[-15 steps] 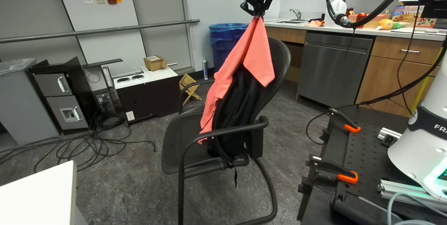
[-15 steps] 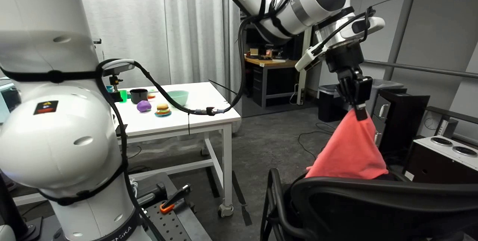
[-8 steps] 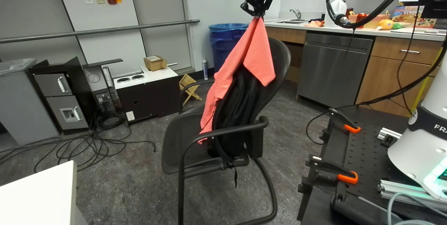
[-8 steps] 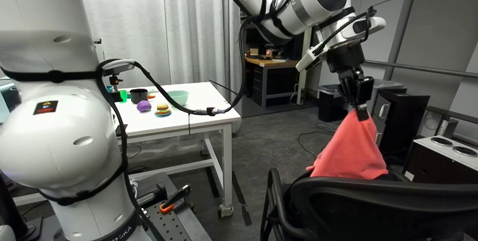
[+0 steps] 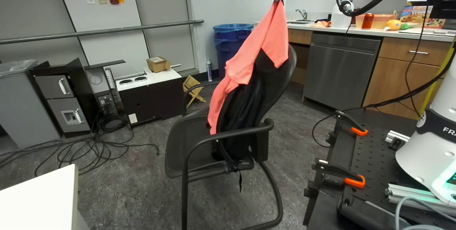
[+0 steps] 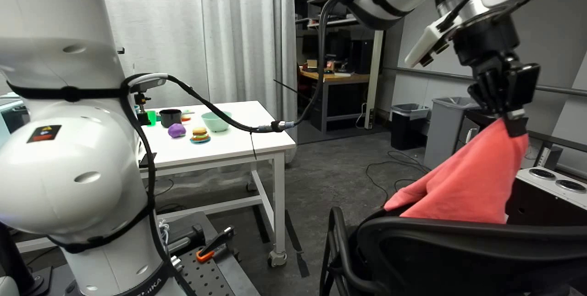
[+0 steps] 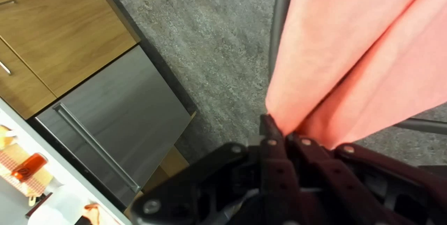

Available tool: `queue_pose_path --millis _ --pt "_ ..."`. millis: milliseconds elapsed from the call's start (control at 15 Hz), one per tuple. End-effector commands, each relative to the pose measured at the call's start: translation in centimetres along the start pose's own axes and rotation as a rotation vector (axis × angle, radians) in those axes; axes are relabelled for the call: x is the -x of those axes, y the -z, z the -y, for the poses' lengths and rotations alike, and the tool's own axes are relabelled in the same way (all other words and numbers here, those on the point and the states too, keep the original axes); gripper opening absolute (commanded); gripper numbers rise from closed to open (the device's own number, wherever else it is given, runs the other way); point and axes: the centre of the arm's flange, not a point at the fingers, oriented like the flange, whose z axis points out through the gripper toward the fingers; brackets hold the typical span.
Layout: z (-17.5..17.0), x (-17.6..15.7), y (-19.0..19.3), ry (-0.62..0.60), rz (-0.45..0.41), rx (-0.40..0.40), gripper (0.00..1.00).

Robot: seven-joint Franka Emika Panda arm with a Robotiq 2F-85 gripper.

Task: Hang the object on the chair

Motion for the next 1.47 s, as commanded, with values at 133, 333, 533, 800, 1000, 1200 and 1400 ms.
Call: queue_pose_path --millis 133,333,533,800,1000,1200,1400 --pt "-7.5 -6.9 -1.8 -0.084 0.02 0.056 0.01" --pt "-10.5 -8.7 -3.5 -0.128 0.034 0.08 0.01" --pt "-12.1 -9.4 -5.3 -0.152 0.045 0.113 0.01" --pt "-13.0 -9.8 -7.1 -0.171 0.066 0.146 0.34" --pt "-14.2 -9.5 -6.9 -0.168 0.06 0.127 0.49" --pt "-15.8 -9.1 -5.8 -0.153 0.06 0.086 0.71" --pt "-17.8 -8.7 -4.3 -0.142 0.052 0.044 0.93"
